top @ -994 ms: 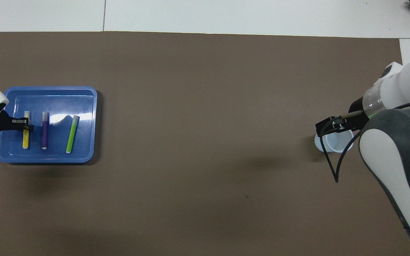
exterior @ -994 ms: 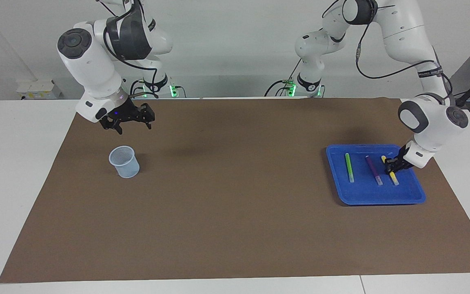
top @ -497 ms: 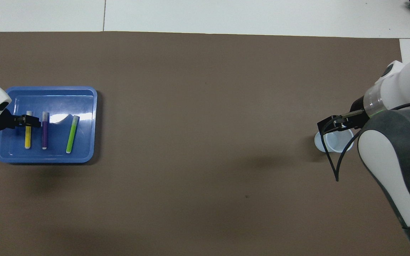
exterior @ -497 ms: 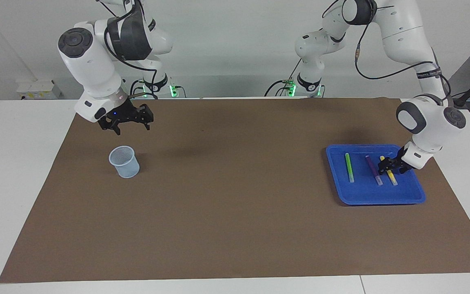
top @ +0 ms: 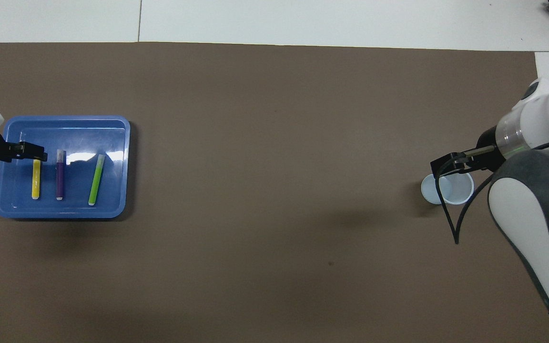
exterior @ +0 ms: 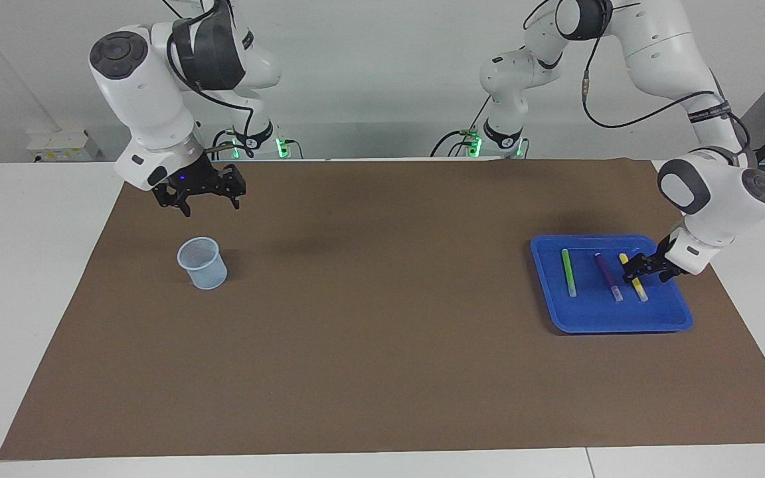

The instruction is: Right arm passes pens to left for tray arrangement

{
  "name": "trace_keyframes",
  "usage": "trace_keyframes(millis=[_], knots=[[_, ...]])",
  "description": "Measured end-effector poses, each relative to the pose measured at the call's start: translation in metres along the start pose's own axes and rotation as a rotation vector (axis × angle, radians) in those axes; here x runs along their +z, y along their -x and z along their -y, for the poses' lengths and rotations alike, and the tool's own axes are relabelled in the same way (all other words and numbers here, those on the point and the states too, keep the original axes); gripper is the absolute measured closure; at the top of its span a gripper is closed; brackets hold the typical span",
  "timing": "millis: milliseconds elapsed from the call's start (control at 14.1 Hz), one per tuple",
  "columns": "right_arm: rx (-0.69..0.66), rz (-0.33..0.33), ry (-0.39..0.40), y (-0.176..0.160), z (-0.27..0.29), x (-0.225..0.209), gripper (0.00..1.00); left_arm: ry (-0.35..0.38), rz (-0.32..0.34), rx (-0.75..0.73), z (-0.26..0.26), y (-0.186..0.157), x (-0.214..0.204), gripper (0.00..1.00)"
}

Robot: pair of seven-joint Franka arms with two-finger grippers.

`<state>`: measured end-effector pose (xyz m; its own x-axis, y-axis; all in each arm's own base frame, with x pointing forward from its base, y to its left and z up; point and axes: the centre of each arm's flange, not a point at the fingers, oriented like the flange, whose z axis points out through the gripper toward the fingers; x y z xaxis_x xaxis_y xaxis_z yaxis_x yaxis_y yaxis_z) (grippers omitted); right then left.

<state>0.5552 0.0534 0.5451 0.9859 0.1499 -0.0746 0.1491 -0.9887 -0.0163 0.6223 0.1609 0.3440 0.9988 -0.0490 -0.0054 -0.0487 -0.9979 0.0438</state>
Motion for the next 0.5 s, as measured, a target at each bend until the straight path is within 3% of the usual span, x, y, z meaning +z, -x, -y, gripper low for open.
trace_keyframes(millis=[497], knots=[[0.022,-0.001,-0.001,0.002,-0.012,-0.005,0.0,0.001,-0.019,0.019,-0.008,-0.017,-0.067,0.0]])
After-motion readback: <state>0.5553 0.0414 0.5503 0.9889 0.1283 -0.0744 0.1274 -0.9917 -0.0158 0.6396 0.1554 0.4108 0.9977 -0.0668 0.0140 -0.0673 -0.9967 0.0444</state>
